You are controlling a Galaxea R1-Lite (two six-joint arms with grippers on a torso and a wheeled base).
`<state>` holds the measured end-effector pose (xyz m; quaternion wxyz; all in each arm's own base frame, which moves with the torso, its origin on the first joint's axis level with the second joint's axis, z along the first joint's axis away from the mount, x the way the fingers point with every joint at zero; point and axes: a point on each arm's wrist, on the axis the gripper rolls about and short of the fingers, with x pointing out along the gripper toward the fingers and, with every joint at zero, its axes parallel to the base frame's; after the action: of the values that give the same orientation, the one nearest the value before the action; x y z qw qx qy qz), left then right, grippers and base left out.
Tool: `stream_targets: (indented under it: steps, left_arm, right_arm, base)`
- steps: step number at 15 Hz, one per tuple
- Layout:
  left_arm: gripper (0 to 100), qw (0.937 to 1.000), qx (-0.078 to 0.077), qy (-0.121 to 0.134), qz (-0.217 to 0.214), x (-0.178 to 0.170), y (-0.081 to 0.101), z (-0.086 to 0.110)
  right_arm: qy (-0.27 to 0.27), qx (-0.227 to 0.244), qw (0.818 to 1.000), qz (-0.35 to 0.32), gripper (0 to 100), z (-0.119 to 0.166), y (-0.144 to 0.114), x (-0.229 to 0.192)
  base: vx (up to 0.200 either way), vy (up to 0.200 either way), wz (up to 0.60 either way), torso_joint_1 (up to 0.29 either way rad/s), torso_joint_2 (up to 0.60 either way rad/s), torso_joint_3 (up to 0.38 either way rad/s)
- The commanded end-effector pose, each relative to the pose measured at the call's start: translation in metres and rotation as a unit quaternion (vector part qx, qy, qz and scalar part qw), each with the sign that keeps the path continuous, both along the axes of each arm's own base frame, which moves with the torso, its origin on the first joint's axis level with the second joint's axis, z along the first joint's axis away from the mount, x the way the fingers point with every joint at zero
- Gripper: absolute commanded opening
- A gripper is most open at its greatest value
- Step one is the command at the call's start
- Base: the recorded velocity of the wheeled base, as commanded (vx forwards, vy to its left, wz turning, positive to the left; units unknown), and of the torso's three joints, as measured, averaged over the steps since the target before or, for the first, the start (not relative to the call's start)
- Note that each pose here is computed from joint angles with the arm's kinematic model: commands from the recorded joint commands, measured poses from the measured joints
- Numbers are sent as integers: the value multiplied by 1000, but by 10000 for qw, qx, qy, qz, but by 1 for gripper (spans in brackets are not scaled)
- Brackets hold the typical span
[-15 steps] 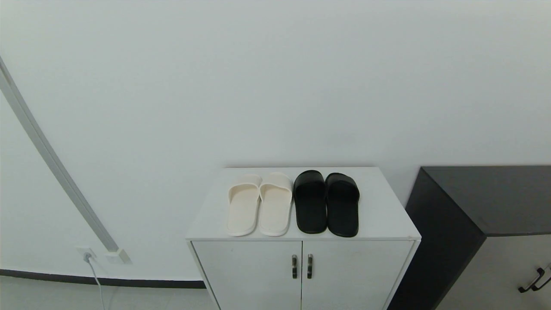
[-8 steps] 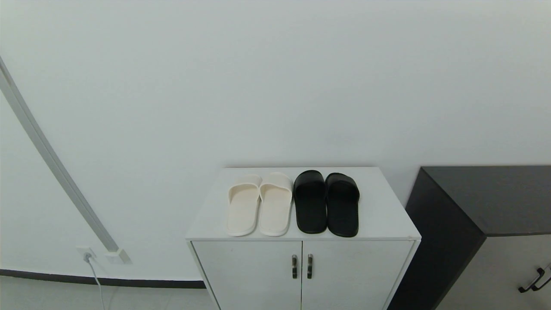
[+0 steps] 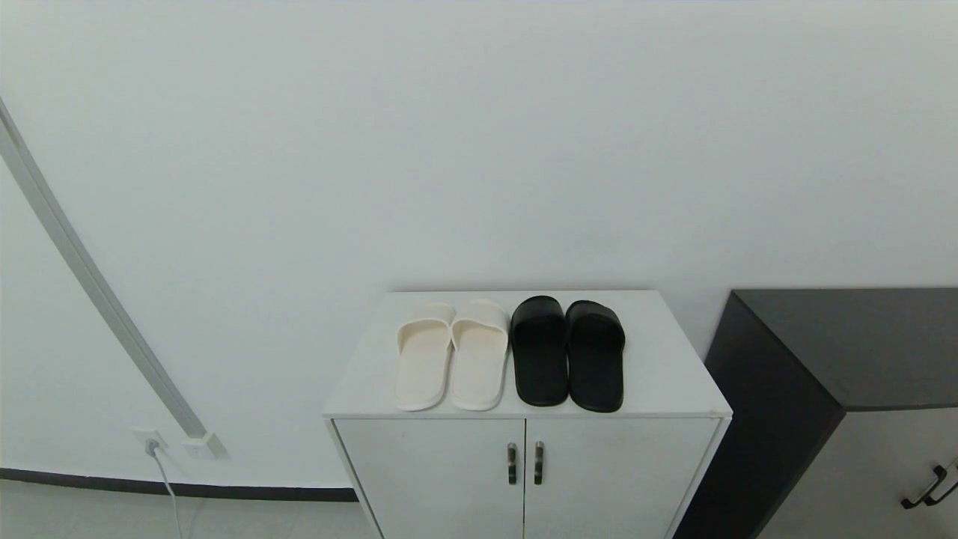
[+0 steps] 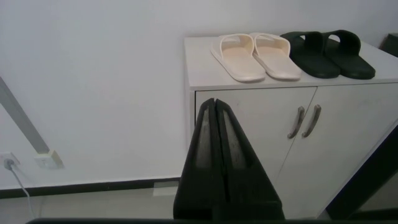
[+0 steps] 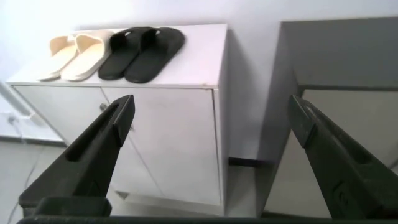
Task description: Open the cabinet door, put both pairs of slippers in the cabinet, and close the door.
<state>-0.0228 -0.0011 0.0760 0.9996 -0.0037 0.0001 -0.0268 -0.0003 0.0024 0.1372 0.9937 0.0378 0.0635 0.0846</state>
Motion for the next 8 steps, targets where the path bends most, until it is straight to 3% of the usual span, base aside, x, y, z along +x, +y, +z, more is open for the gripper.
stream_targets:
  steps: [1,5,8]
  left_arm:
    - [0,10000,-1,0,0,0,0,0]
    - [0,10000,-1,0,0,0,0,0]
    - [0,10000,-1,0,0,0,0,0]
  right_arm:
    - [815,-19,9962,289,100,9,5,48]
    - [884,-146,9945,543,100,22,19,104]
    - [828,-68,9943,673,100,38,51,132]
  base:
    - [0,0,0,0,0,0]
    - [0,0,0,0,0,0]
    - [0,0,0,0,0,0]
